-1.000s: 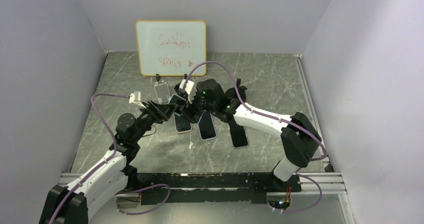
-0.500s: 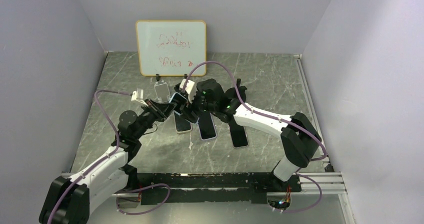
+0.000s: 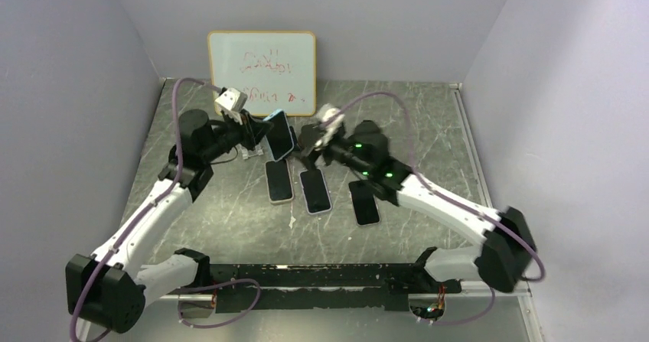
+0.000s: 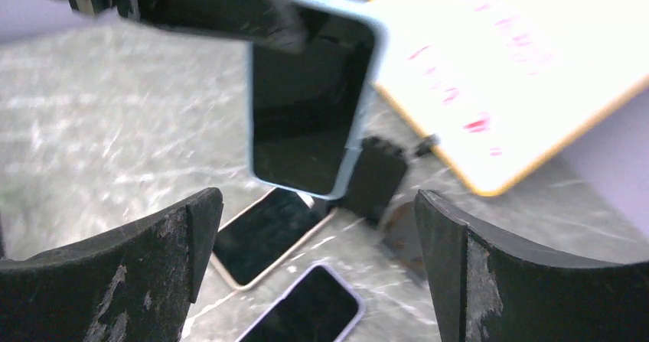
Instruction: Place the phone on the phone stand
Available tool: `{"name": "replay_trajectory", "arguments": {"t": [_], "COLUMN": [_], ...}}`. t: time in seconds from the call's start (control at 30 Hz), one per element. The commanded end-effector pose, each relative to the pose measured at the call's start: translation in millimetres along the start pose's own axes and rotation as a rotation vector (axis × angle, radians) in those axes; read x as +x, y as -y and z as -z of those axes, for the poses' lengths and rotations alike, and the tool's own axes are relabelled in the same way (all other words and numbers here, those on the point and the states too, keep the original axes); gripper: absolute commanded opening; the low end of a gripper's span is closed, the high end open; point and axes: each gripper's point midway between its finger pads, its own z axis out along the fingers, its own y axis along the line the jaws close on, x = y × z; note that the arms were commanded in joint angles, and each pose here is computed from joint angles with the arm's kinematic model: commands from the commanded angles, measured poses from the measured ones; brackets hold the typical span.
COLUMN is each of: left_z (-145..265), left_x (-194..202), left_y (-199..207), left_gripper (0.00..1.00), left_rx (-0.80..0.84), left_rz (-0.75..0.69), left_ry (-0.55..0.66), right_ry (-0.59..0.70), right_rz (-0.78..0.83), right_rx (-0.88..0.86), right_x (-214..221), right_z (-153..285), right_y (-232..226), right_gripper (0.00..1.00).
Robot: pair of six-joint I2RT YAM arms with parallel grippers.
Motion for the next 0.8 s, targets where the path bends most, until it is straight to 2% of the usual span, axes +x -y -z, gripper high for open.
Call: {"name": "replay_trajectory", "arguments": {"t": [0.0, 0.1, 0.2, 0.3, 0.57, 0.77], "left_z": [2, 1, 2, 3, 2, 4], "left_x": [15, 23, 20, 10, -18, -1], "left_y": [-14, -32, -48, -61, -98, -119], "left_gripper": [0.05, 0.05, 0.05, 0.05, 0.05, 0.05], "left_rx": [0.155, 0.235, 0.313, 0.348, 0.304, 0.311], "left_rz": [-0.307, -0.287, -0.236, -0.251, -0.254, -0.222], "left_ry": [-0.141, -0.144, -0.125, -0.146, -0.057, -0.054], "right_ry": [0.280, 0.337, 0.391, 0.407, 0.410, 0.411], "right_rz": [-0.025, -0.029, -0.045, -0.060, -0.077, -0.071], "right_rx": [0.228, 0.296, 0.255, 0.214, 0.144, 0.126], "right_x": [-73, -90, -104, -105, -99, -99], "right_z": [65, 101, 121, 132, 139, 138], "right_y": [56, 64, 51, 40, 22, 19], "right_gripper": [1.00, 1.00, 1.00, 1.00, 1.00, 1.00]}}
